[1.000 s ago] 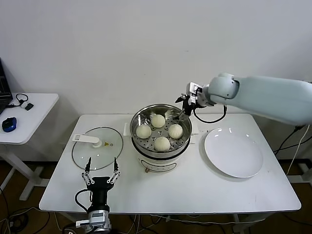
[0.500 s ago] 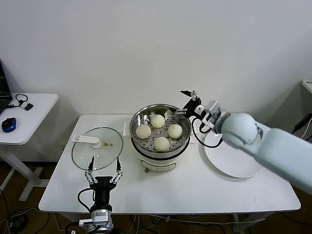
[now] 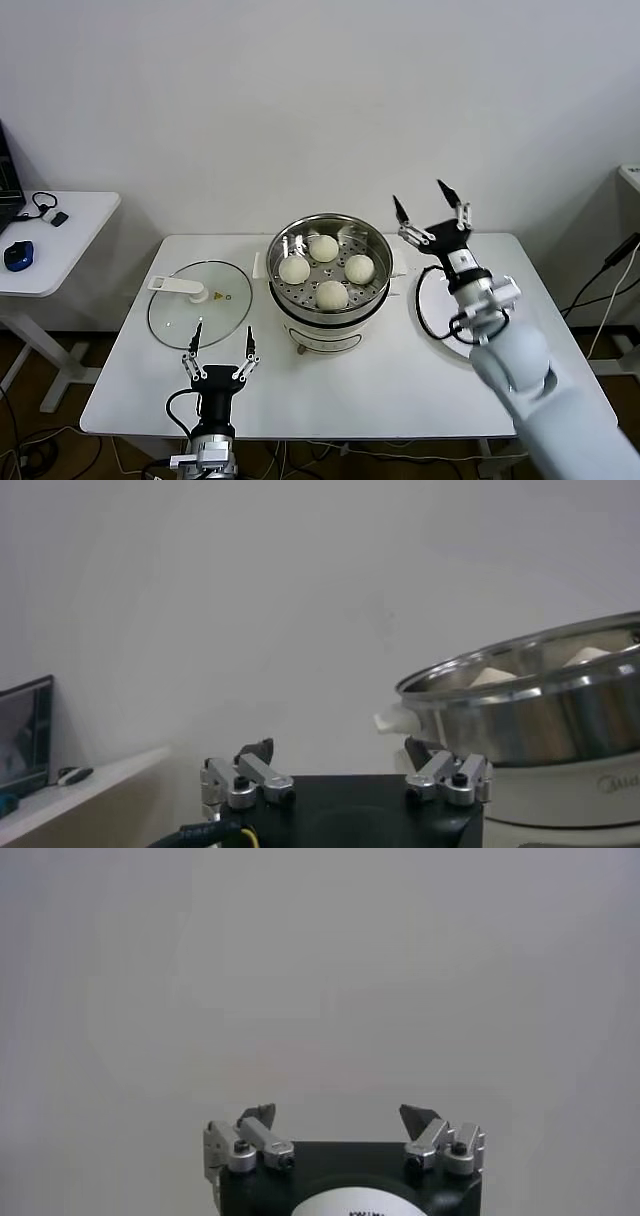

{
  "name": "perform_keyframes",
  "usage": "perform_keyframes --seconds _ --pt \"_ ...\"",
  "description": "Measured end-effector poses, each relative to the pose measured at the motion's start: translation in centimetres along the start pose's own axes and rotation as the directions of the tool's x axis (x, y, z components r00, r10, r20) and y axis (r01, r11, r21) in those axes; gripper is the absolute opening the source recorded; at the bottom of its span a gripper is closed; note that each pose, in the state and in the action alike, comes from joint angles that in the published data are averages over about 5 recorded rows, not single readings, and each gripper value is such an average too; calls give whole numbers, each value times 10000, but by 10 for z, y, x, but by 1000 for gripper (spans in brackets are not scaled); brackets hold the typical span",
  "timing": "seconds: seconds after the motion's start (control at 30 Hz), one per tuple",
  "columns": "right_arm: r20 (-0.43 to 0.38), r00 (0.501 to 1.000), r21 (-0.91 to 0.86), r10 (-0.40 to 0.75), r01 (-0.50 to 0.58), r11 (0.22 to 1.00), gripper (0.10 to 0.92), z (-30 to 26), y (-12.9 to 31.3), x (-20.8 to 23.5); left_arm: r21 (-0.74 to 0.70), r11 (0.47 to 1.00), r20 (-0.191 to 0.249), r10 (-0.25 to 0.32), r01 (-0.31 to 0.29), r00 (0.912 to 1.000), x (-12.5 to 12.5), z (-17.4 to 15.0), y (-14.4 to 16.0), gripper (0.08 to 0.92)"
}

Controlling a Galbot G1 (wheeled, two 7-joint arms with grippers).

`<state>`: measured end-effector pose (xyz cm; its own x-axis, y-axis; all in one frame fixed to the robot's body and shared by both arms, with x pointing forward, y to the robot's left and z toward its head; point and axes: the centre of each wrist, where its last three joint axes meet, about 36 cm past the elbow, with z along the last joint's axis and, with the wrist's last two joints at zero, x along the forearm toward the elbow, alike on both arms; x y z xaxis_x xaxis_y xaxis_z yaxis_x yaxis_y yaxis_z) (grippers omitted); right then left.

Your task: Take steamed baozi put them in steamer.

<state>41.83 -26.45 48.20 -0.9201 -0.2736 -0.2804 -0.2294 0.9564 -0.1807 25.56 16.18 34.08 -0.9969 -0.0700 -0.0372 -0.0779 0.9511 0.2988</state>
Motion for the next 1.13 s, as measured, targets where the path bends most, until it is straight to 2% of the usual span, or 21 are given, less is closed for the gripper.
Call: perform_keyframes --seconds 0.23,0.43,0.7,1.13 --pt "-423 9825 -838 1814 -1844 9793 823 45 35 84 41 10000 128 86 -87 9999 2 1 -2 823" --pt "-786 9574 -1089 2780 -2854 9522 823 63 63 134 81 9999 208 109 -111 9997 5 0 -2 823" --pt "-625 9359 -1238 3467 -3520 9278 823 67 86 154 176 9998 364 80 -86 9993 4 -5 -1 823" --pt "-538 9279 -1352 3690 -3729 9180 823 68 107 165 246 9996 493 101 -113 9987 7 -7 0 823"
